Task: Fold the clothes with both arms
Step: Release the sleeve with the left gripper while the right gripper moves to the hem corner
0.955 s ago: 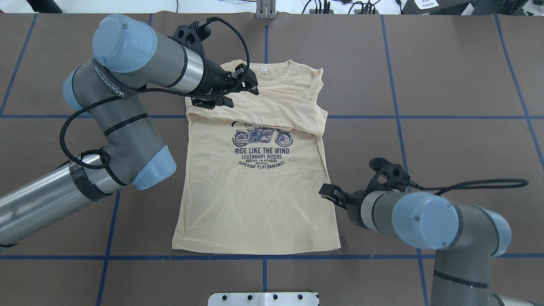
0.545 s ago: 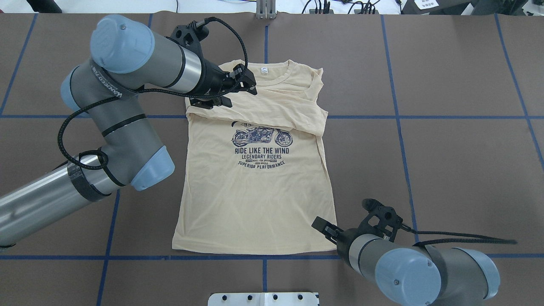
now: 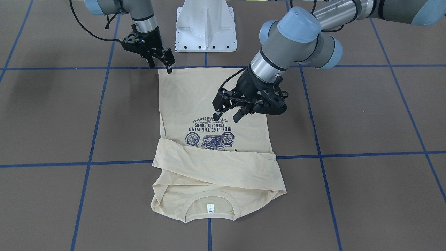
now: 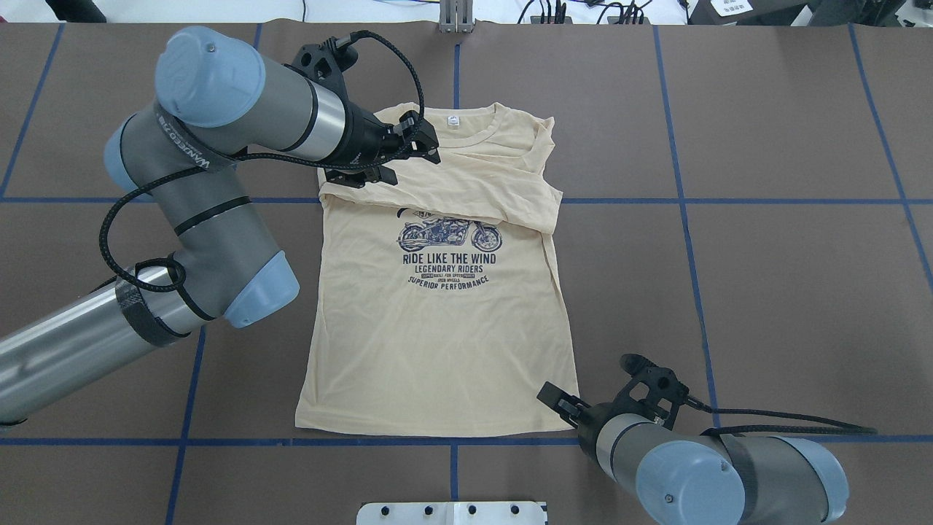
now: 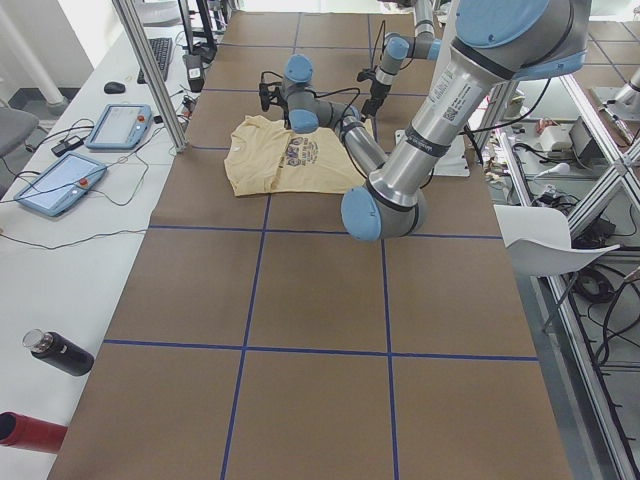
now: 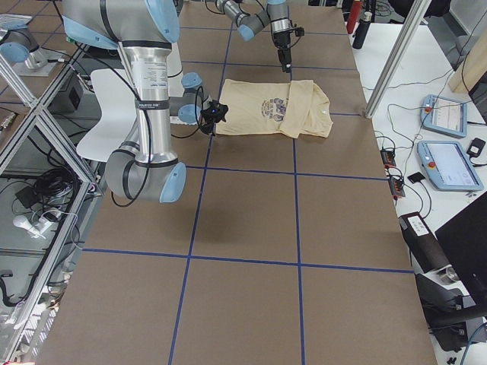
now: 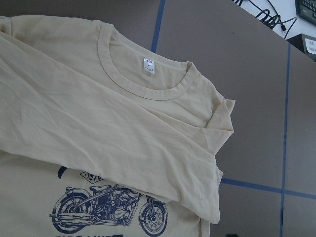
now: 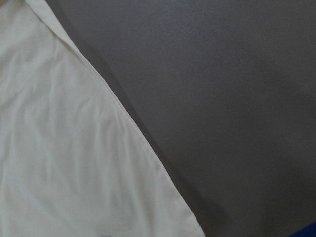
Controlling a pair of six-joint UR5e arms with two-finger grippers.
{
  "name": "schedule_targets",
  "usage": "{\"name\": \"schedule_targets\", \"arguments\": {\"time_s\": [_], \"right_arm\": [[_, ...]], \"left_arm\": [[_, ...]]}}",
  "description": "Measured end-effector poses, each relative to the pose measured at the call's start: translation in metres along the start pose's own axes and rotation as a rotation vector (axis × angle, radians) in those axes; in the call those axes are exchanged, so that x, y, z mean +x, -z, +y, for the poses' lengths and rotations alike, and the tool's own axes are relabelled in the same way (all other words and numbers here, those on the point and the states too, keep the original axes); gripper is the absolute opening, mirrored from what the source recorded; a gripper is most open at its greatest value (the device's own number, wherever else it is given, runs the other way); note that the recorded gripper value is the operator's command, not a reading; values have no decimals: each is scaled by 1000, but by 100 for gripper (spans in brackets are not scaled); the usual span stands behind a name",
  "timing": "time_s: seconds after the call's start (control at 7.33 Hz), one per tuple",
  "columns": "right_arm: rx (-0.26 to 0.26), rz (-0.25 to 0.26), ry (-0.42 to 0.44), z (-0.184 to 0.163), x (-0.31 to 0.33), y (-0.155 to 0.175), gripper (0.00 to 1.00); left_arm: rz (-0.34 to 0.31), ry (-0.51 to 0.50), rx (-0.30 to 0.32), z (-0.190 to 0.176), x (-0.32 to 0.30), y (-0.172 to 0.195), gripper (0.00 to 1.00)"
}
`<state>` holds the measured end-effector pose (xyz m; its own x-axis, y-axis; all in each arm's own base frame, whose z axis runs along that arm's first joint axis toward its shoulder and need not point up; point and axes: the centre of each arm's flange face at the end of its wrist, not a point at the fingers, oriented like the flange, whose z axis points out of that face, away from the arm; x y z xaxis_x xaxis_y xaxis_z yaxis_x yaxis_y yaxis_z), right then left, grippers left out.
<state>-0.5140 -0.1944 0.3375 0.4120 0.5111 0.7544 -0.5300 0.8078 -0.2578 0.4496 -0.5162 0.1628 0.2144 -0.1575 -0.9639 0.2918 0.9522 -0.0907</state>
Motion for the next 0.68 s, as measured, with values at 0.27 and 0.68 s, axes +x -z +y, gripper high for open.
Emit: {"name": "schedule_targets", "arguments": {"time_s": [0.27, 0.68], "right_arm": [[-4, 3, -3, 2, 1, -1, 29], [-17, 7, -17, 10, 4, 0, 0]], "left_arm": [[-2, 1, 1, 0, -1, -1, 76], [-1, 2, -2, 1, 0, -1, 76]]}}
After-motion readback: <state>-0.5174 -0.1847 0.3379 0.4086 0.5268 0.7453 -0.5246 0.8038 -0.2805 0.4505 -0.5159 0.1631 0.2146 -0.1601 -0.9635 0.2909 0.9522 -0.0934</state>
